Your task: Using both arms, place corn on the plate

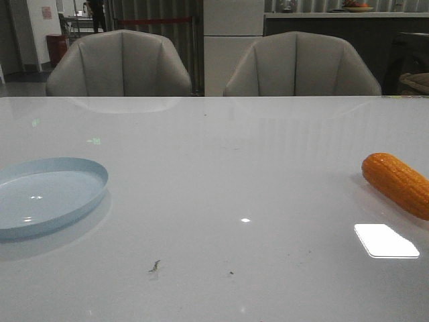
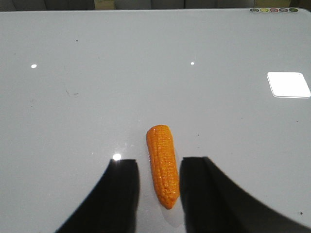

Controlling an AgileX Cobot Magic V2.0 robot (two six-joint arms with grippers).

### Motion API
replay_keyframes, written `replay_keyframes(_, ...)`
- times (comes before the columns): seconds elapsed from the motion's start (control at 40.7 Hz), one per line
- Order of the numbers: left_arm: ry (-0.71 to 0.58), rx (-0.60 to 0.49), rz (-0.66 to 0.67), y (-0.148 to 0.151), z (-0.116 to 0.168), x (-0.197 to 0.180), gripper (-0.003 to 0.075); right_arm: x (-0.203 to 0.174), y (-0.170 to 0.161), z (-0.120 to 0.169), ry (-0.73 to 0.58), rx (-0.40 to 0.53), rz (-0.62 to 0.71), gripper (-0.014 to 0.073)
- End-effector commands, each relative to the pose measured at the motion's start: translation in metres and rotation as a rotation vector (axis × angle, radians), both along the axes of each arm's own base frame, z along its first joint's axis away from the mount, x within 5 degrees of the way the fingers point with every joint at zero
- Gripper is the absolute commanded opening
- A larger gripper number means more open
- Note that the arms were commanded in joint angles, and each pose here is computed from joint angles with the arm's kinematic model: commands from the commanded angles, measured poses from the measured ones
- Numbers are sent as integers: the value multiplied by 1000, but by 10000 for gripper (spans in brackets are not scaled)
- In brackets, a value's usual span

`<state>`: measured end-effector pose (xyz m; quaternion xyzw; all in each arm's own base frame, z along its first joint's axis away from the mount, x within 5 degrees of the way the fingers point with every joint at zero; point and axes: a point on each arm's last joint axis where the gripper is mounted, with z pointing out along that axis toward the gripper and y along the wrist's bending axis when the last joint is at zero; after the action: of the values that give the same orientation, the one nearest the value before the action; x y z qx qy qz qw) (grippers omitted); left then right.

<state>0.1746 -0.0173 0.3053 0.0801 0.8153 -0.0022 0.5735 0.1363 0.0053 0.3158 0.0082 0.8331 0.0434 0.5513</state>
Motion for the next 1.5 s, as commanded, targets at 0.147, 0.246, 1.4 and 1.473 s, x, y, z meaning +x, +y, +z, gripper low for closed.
replay_keyframes(0.147, -65, -93, 16, -2, 15, 5, 484, 3, -1, 14, -88, -4, -13, 478)
replay_keyframes(0.246, -25, -165, 28, -3, 15, 8, 484, 3, -1, 14, -89, -4, -14, 478)
replay_keyframes(1.4, 774, -181, 200, 40, -85, 187, 481, 3, -1, 14, -90, -4, -14, 478)
replay_keyframes(1.473, 793, -183, 202, 40, -93, 189, 481, 3, -1, 14, -90, -4, -14, 478)
